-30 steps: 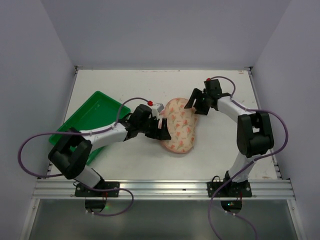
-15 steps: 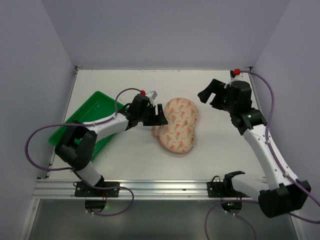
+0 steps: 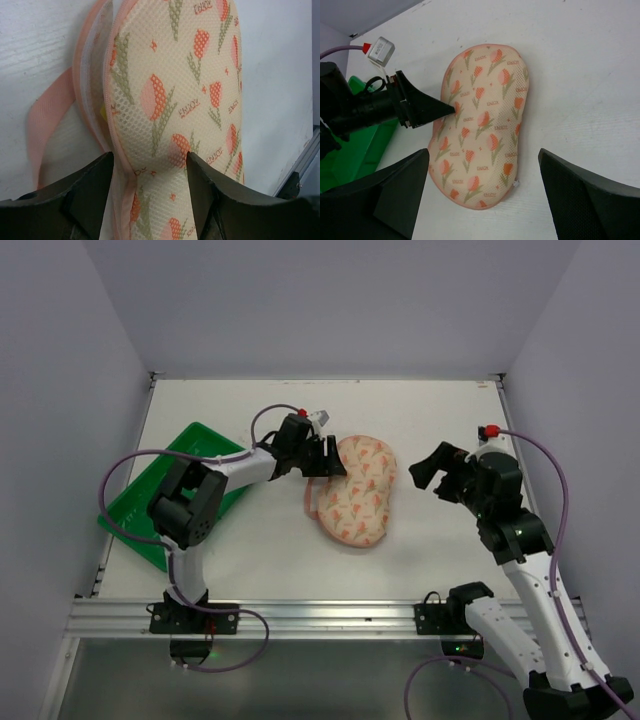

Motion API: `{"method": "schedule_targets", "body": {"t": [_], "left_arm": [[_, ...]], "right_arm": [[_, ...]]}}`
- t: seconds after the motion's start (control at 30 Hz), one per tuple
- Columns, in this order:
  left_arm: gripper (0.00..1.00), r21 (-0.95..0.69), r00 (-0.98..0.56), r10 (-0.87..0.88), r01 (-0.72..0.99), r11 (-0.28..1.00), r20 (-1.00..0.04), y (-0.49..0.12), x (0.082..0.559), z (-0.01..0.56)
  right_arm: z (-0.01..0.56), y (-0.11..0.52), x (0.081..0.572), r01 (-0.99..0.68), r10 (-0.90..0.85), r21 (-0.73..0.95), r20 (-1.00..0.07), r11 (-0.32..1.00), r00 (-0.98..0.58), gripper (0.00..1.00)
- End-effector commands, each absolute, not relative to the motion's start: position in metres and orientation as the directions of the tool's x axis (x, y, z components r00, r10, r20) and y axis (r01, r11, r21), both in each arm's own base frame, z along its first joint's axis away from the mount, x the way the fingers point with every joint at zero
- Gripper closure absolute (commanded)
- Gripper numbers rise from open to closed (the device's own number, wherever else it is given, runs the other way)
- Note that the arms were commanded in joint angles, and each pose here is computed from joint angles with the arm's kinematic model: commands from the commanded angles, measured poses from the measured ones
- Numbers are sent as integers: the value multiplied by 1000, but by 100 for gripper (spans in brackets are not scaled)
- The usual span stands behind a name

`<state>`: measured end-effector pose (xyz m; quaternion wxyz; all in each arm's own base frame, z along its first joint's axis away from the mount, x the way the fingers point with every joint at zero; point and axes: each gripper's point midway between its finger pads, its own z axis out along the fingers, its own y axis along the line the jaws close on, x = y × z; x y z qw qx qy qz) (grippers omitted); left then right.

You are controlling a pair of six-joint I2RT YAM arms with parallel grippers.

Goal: Unzip the laundry bag and remove the bra

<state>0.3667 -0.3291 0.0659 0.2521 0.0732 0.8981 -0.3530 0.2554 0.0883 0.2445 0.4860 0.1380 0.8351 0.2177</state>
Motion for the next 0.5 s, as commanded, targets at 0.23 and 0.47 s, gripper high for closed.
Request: {"method": "schedule_targets", "body": {"t": [0.23, 0.47], "left_arm": [[40, -662, -819, -25, 445, 604, -574, -360, 346, 133], [40, -697, -816, 5, 498, 516, -579, -385, 326, 160]], "right_arm": [[257, 85, 254, 21, 456, 504, -761, 863, -461, 8], [271, 75, 253, 44, 455, 483, -786, 875, -419, 8]]}}
